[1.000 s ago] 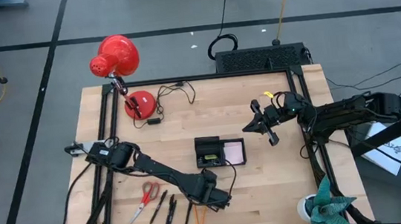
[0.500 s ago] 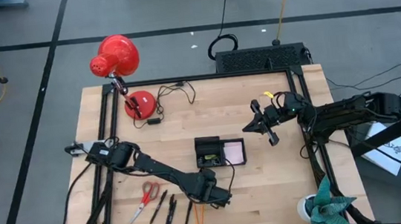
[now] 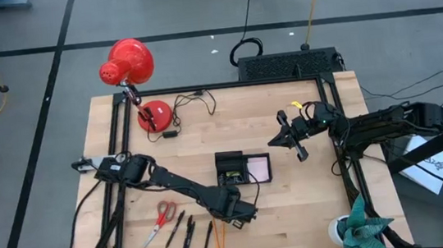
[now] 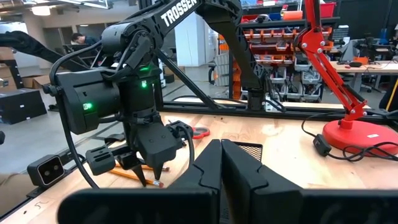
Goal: Pick and place office supplies into organizer
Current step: Put the orange pencil into the black desk organizer
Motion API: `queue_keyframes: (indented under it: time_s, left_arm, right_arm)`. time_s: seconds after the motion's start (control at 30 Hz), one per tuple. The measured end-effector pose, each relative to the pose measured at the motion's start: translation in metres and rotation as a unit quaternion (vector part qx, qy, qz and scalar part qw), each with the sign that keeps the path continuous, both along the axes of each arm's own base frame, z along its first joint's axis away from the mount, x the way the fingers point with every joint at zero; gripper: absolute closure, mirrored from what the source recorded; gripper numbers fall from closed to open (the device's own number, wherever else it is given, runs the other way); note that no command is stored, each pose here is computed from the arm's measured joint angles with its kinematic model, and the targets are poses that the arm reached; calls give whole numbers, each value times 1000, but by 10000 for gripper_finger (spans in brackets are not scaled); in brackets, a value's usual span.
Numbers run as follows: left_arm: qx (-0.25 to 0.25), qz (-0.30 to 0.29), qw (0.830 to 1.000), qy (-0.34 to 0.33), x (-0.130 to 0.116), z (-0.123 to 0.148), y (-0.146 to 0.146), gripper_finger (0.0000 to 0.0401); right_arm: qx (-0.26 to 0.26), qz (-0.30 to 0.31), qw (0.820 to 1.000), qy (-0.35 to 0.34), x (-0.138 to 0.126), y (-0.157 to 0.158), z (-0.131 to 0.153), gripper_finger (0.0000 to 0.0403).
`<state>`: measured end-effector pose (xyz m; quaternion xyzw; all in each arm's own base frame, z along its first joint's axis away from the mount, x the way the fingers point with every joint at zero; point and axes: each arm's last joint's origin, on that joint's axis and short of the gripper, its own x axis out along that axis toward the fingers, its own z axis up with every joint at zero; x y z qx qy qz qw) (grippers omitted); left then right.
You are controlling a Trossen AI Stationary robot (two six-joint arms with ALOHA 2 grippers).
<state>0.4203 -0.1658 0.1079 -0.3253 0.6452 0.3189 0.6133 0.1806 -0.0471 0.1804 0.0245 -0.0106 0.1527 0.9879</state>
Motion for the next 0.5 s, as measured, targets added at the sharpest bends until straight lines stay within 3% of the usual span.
queue_keyframes:
  time_s: [0.3, 0.5]
  left_arm:
    - [1, 7, 1000, -1, 0, 0, 1, 275]
    - [-12, 55, 998, 6, 7, 4, 7, 275]
  right_arm:
    - [1, 0, 1000, 3, 0, 0, -1, 401]
    - [5, 0, 1000, 5, 0, 0, -1, 401]
